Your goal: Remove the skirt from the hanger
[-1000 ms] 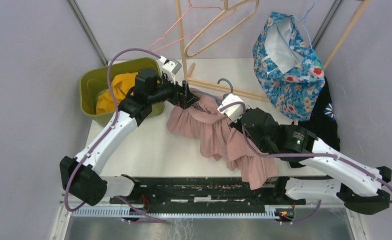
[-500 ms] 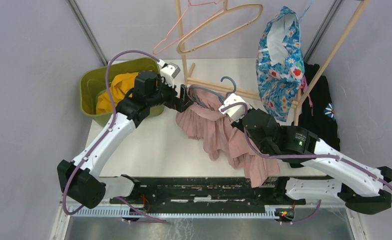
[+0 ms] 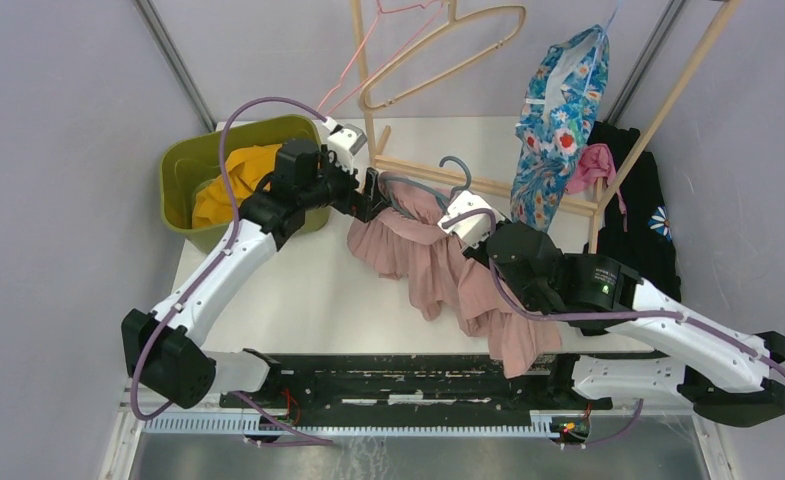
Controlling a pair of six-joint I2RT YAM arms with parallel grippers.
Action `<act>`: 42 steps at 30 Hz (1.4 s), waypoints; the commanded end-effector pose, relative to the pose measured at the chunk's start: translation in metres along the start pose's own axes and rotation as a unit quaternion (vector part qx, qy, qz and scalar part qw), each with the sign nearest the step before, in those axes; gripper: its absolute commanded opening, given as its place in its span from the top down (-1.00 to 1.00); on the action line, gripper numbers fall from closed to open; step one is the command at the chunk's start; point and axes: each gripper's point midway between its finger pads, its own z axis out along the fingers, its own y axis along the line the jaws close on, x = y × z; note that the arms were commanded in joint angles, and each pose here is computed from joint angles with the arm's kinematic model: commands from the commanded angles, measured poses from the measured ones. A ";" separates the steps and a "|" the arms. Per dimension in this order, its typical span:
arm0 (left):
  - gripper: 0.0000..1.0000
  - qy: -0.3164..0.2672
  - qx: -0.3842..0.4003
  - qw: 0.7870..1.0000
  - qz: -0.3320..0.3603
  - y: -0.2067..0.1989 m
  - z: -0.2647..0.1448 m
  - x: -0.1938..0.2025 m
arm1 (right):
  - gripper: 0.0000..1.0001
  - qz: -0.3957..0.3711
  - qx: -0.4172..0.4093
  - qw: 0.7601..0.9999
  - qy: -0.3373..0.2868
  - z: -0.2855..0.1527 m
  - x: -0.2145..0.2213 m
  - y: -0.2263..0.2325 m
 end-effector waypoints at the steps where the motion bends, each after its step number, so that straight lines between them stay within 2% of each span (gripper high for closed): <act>1: -0.98 -0.033 0.036 0.995 0.092 -0.013 -0.011 -0.037 | 0.98 0.030 -0.002 0.999 -0.043 -0.013 -0.030 -0.012; 8: -0.98 -0.003 0.159 0.965 0.207 -0.052 -0.042 -0.016 | 0.99 -0.004 -0.035 0.999 -0.023 -0.019 -0.025 -0.006; 10: -0.98 -0.015 0.200 0.949 0.242 -0.067 -0.054 -0.011 | 0.99 -0.010 -0.043 0.999 -0.018 -0.021 -0.024 -0.005; 12: -0.98 -0.035 0.242 0.923 0.298 -0.080 -0.064 -0.002 | 0.99 -0.015 -0.052 0.998 -0.015 -0.023 -0.023 -0.004; 14: -0.98 -0.048 0.258 0.904 0.339 -0.085 -0.070 0.004 | 0.99 -0.019 -0.059 0.998 -0.013 -0.024 -0.023 -0.003; 17: -0.98 -0.051 0.266 0.889 0.369 -0.086 -0.073 0.004 | 0.98 -0.026 -0.071 0.997 -0.011 -0.027 -0.025 -0.001; 22: -0.98 -0.042 0.314 0.871 0.377 -0.093 -0.069 0.006 | 0.98 -0.042 -0.095 0.995 -0.013 -0.034 -0.029 0.002; 42: -0.98 -0.030 0.378 0.870 0.315 -0.098 -0.038 0.002 | 0.99 -0.099 -0.121 0.987 -0.037 -0.044 -0.047 0.001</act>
